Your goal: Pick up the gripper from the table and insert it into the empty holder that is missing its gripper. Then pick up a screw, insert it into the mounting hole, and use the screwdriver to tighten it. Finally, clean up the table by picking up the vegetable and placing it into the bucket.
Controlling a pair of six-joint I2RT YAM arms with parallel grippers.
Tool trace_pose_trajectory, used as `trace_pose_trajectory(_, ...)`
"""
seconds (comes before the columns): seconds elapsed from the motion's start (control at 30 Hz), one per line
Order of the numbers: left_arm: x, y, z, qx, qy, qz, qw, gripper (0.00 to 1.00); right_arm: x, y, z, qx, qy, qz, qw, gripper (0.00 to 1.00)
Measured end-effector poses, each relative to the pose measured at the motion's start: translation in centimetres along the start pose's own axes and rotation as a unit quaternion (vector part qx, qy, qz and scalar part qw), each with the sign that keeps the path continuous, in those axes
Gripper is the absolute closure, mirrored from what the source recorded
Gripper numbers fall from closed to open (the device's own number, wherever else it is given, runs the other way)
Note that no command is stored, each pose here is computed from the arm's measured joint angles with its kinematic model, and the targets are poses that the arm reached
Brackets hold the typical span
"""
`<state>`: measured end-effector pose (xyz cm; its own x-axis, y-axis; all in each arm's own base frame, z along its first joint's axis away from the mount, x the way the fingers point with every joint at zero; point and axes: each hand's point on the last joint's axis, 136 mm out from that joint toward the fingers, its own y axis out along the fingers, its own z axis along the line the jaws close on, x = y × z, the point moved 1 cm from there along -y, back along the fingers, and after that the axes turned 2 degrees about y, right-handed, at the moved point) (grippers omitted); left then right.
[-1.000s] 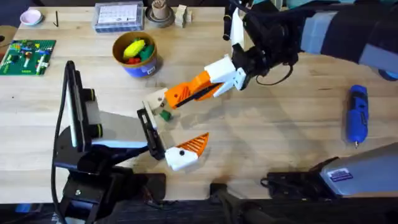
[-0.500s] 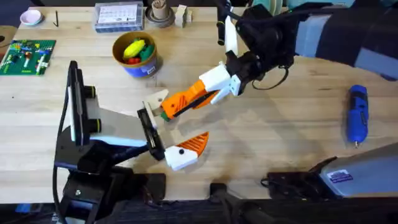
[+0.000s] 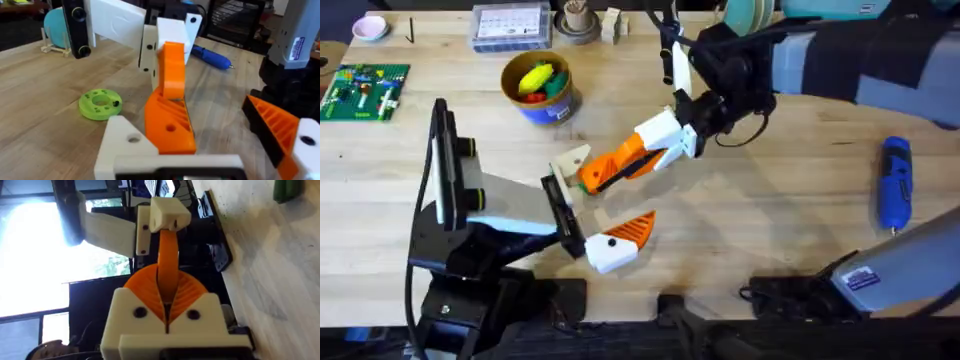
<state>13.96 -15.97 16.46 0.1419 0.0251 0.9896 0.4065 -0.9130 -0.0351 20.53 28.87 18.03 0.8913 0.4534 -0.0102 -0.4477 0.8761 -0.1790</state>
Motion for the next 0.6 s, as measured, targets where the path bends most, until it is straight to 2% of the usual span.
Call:
trace_pose_trajectory(0.33,-0.2,0.0,0.6,0.019,-0.006,0.003,1.000,0.008,1.3,0.1,0.0,0.011,-0.029,-0.008,1.000,0.993)
trace_pose_trajectory(0.6,-0.2,0.0,0.8,0.024,-0.007,0.003,1.000,0.008,1.9,0.3,-0.7,0.028,0.006,-0.005,1.000,0.993)
